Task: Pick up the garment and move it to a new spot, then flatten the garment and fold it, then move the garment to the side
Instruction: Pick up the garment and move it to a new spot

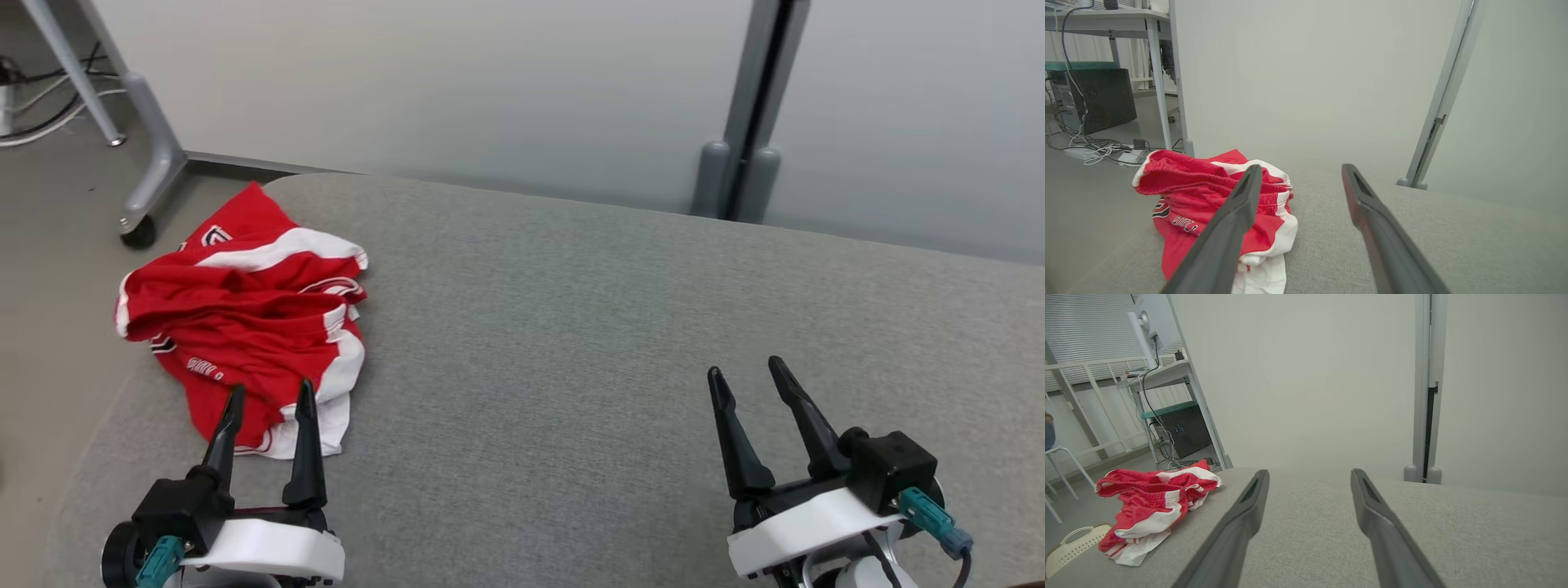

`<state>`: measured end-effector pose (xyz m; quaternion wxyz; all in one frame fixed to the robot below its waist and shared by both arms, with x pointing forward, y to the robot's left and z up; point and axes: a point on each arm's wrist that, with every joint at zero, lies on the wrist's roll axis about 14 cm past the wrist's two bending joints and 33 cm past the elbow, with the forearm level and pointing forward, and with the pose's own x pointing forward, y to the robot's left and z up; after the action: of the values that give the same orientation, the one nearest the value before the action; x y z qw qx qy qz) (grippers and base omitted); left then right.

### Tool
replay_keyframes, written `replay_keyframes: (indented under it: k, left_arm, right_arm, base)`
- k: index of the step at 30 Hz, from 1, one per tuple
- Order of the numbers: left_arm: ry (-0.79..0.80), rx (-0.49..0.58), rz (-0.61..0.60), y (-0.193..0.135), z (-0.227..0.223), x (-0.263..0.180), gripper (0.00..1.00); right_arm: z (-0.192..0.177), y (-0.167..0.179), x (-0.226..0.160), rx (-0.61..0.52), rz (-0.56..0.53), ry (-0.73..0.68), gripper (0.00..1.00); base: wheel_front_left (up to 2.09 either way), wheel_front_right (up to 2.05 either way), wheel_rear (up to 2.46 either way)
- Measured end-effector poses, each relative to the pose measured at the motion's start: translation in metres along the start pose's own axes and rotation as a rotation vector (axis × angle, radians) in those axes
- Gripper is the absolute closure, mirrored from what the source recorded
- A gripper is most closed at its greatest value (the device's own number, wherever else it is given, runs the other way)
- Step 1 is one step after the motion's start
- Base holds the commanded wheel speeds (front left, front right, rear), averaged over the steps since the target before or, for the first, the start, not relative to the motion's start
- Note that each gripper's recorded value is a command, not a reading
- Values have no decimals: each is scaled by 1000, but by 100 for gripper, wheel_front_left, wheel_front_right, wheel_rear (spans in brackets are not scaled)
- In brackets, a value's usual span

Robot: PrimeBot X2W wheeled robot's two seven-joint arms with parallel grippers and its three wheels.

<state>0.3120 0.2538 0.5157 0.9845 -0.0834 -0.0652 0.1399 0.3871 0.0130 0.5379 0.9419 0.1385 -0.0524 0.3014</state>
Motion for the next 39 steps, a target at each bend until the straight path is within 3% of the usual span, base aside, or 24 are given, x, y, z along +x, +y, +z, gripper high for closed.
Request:
replay_keyframes:
  k: [12,22,31,39]
  left_arm:
    - [-14,6,204,65,7,-43,0]
    - [-23,4,238,78,10,-50,0]
    - [67,-29,173,93,27,0,0]
    - [287,16,170,123,32,55,0]
  right_arm:
    - [-18,63,23,52,193,48,0]
    - [-21,77,24,63,231,57,0]
    - [-16,68,20,59,208,41,0]
    - [-17,50,24,54,170,36,0]
  base:
    - [0,0,0]
    - [0,0,0]
    - [0,0,0]
    - [0,0,0]
